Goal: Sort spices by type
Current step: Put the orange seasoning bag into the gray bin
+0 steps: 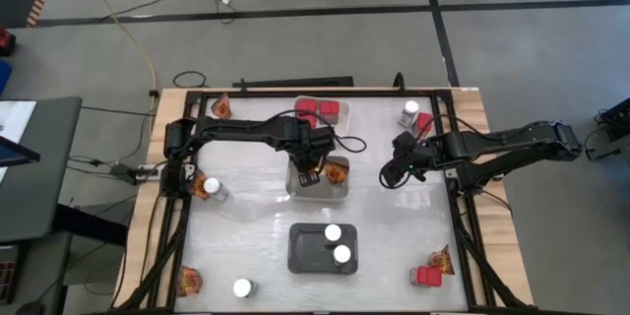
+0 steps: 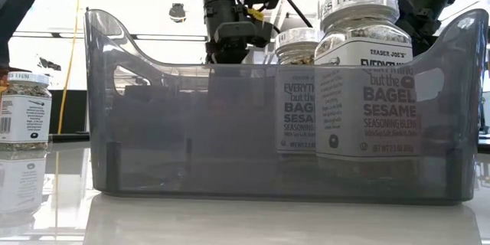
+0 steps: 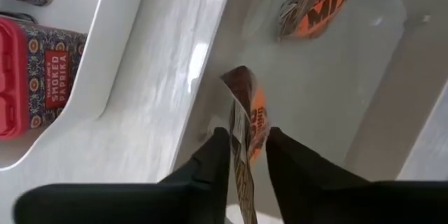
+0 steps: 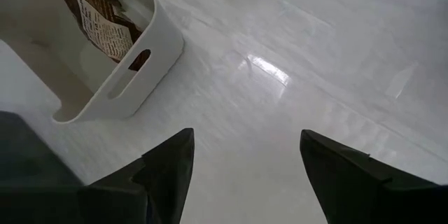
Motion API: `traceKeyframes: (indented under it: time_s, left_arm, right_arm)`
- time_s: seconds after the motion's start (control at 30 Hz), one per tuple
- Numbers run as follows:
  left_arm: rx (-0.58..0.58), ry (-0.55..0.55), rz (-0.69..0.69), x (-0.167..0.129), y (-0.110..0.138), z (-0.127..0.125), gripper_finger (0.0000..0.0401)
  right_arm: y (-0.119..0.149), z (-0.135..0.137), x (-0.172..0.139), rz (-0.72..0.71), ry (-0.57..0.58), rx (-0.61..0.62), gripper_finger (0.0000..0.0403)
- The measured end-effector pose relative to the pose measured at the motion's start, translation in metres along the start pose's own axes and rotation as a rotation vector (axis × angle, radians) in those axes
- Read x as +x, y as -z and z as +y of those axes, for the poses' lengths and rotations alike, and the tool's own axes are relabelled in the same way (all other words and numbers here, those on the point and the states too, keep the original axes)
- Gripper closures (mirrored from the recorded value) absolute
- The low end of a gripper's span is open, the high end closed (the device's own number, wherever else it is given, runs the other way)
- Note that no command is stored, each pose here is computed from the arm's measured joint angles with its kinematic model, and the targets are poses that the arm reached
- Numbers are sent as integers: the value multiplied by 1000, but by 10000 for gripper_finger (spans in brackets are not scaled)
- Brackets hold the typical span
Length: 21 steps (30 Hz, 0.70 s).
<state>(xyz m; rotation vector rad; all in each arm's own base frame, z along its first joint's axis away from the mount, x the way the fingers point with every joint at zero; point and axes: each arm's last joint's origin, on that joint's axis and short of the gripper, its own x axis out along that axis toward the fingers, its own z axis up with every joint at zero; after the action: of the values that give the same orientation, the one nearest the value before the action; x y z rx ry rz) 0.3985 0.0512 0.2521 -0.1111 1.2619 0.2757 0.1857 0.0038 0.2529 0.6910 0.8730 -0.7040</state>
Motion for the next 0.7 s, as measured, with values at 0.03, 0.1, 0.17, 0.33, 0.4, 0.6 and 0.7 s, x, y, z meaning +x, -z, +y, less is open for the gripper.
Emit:
traceKeyframes:
  time_s: [0.03, 0.1, 0.17, 0.33, 0.4, 0.6, 0.7]
  left_arm:
    - [4, 0, 2, -1, 0, 0, 305]
    - [4, 1, -7, -5, -2, 0, 297]
    - [6, 4, -28, -12, -6, 1, 293]
    - [63, 3, -56, -38, -14, 3, 291]
    - [106, 0, -54, -46, -16, 6, 291]
    - [151, -104, 88, -54, -4, 24, 291]
    - [125, -144, 154, -50, 1, 39, 291]
  right_arm:
    - [0, 0, 0, 0, 0, 0, 117]
    - [0, 0, 0, 0, 0, 0, 117]
    - [0, 0, 0, 0, 0, 0, 117]
    - [0, 0, 0, 0, 0, -1, 117]
    - [0, 0, 0, 0, 1, 0, 117]
    - [0, 0, 0, 0, 1, 8, 117]
    - [-1, -1, 1, -2, 4, 17, 117]
